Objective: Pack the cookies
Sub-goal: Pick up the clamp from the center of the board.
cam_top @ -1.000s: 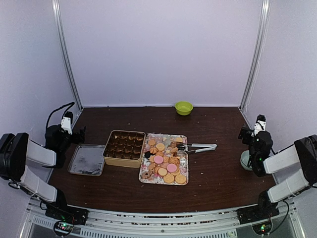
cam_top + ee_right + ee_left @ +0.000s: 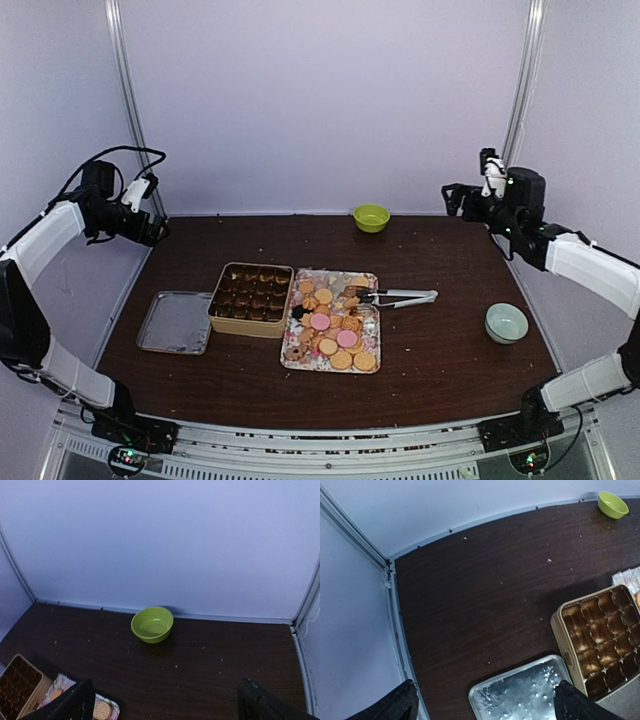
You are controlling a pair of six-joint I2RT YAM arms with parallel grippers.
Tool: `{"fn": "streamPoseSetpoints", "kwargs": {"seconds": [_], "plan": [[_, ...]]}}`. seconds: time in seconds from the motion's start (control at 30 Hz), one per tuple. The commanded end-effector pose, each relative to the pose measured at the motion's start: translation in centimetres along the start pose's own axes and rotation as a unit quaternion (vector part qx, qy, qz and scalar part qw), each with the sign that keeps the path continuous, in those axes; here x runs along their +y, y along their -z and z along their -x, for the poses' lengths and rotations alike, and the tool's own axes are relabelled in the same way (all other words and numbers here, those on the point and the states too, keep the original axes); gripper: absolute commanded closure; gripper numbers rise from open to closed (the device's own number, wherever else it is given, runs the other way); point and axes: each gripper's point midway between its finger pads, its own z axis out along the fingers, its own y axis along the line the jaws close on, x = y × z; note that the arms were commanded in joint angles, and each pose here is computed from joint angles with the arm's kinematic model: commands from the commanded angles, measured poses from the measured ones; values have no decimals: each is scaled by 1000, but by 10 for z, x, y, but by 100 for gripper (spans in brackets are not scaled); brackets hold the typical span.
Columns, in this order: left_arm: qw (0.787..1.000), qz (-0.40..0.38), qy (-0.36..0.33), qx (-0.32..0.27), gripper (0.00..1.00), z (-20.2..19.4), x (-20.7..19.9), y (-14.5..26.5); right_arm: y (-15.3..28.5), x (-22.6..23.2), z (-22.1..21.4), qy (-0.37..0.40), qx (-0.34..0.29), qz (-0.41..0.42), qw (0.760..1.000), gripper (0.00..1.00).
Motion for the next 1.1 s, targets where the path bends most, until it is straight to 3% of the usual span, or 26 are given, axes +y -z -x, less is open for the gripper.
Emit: {"fn": "streamPoseSetpoints", "kwargs": {"seconds": [0.0,0.2,0.37,0.5,0.83,1.07], "plan": [[998,-38,-31,28,3,-17,-21,25,-5,61,-85,122,165,84,975,2],[994,-81,-66,43,2,-40,-48,48,-20,114,-129,201,230,140,942,0],[991,-75,-97,59,2,-55,-54,66,-15,154,-167,296,253,213,896,0],[989,-81,-105,62,2,-61,-61,77,-14,174,-180,317,263,267,871,11],[987,-95,-115,58,2,-63,-74,91,-24,188,-208,340,292,301,841,27],[987,-95,-114,58,2,-58,-75,94,-32,188,-228,365,303,315,822,30]]}}
